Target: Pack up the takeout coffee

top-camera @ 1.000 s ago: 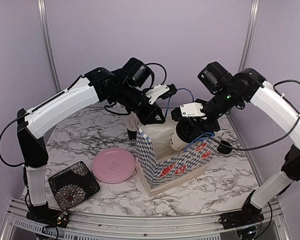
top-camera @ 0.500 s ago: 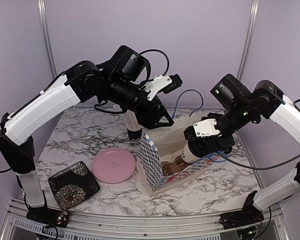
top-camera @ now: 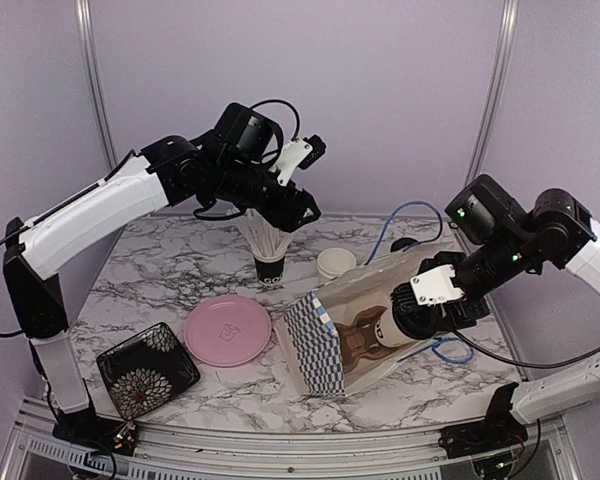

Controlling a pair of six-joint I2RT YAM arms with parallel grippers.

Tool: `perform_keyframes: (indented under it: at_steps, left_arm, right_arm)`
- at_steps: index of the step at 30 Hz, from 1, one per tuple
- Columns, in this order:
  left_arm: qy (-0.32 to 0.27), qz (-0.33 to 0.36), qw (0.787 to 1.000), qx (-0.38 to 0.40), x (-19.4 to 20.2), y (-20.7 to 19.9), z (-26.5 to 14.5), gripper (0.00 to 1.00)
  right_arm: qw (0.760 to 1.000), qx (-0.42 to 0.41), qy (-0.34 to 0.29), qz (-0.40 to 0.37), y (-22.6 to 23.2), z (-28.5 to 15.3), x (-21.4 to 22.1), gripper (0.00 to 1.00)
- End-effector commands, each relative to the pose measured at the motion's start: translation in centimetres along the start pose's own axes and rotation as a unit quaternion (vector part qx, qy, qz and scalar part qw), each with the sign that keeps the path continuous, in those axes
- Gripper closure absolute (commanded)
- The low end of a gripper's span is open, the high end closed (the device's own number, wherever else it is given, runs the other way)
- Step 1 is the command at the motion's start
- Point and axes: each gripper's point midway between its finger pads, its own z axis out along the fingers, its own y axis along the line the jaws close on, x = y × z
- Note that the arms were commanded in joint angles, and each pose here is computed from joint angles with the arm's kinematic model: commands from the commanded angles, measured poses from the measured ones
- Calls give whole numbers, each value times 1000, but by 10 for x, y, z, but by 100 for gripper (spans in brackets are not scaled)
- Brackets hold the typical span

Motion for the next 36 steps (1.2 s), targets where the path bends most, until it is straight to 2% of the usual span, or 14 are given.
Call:
perform_keyframes:
  at_steps: [1,8,14,22,36]
  left_arm:
    - [52,-26,998,9,39,7,51,37]
    - [98,-26,993,52,75,-9,90,37]
    - [118,-29,989,83,92,-20,106,37]
    - [124,-36,985,112,99,-17,123,37]
    - [126,-46,973,188,103,-40,126,38]
  right_arm:
    - [999,25,-13,-39,6,-3,-7,48]
    - [995,59,-5,-80,7,3,-3,48]
    - [988,94,5,-119,-2,4,0,47]
    - [975,137,18,-175,-4,29,12,47]
    - [969,120,18,-213,11,48,20,48]
